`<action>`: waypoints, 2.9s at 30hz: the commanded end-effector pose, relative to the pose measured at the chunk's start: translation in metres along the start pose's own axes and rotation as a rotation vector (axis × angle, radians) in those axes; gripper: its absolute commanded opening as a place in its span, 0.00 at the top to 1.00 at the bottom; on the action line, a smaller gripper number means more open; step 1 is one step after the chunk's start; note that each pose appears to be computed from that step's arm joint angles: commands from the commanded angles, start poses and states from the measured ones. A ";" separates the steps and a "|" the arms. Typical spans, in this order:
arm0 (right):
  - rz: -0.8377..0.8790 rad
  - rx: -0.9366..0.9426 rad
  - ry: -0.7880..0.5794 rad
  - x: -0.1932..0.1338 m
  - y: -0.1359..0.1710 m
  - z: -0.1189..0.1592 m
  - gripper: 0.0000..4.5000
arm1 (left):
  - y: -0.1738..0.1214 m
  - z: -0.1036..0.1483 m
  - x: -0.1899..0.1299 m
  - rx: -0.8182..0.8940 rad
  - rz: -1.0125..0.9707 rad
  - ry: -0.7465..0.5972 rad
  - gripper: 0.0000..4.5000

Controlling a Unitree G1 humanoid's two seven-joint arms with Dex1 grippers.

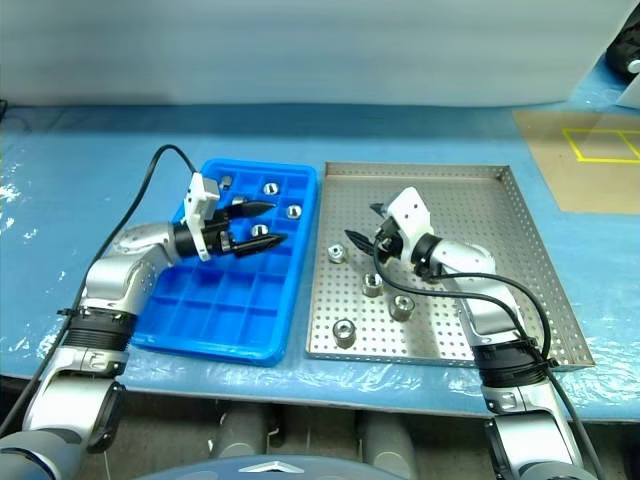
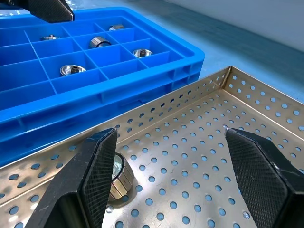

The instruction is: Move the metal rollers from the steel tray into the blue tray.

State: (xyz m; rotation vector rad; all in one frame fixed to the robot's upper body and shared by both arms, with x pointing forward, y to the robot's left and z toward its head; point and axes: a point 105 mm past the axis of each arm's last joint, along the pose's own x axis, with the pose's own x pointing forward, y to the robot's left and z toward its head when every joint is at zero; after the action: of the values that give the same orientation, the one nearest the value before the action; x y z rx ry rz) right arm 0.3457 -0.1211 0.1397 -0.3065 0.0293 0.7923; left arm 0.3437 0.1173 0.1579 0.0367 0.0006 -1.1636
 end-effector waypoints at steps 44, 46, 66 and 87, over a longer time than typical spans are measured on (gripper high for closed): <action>-0.103 0.026 0.043 -0.080 0.017 0.014 0.17 | -0.020 -0.015 0.114 0.576 -0.579 0.474 0.00; -0.111 0.034 0.047 -0.079 0.021 0.012 0.17 | -0.021 -0.020 0.114 0.608 -0.593 0.517 0.00; -0.210 0.052 0.062 -0.083 0.022 0.001 0.17 | 0.001 -0.053 0.096 0.789 -0.572 0.828 0.09; -0.220 0.029 0.047 -0.075 0.015 0.004 0.17 | -0.005 -0.044 0.096 0.684 -0.549 0.655 0.58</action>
State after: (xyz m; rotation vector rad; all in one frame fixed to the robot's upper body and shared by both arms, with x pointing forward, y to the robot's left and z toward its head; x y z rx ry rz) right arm 0.2821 -0.1666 0.1397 -0.2815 0.0996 0.5534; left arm 0.3787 0.0230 0.1062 1.1384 0.2371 -1.5914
